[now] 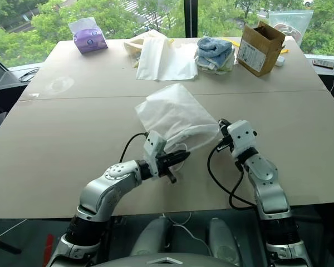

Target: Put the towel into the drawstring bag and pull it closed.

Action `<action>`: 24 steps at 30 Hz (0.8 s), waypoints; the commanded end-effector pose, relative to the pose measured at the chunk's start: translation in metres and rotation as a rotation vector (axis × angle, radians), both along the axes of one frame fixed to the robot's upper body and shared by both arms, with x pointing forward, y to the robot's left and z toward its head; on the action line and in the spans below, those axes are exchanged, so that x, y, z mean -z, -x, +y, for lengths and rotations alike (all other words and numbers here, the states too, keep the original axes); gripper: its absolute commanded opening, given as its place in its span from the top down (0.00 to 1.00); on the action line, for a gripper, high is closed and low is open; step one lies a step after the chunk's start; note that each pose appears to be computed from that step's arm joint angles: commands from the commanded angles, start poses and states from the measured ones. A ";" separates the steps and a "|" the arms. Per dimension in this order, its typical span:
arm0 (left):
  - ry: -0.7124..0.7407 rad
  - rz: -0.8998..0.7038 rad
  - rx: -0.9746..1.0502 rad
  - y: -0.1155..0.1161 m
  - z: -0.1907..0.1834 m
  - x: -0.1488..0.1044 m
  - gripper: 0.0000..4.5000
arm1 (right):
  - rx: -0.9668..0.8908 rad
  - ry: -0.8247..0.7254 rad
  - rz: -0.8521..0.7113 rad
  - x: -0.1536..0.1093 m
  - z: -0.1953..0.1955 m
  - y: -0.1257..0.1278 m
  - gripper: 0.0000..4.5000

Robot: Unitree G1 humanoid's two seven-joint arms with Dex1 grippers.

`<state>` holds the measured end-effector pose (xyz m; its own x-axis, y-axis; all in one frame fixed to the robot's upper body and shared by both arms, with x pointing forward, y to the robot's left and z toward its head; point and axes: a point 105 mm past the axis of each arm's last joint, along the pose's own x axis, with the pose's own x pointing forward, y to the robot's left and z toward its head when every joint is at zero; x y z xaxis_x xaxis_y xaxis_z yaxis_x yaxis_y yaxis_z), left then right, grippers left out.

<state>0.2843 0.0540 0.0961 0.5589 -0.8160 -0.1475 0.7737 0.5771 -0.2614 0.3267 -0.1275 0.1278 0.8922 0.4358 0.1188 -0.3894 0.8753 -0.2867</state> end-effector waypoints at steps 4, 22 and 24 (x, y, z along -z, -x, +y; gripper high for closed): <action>0.043 -0.022 0.027 0.004 -0.007 -0.012 0.50 | -0.010 -0.004 -0.051 -0.013 0.002 0.001 1.00; 0.031 0.091 0.114 0.013 -0.020 0.002 0.39 | 0.018 0.004 -0.048 -0.011 -0.004 0.006 1.00; 0.064 0.097 0.123 0.011 -0.022 -0.001 0.39 | 0.020 0.004 -0.046 -0.010 -0.003 0.007 1.00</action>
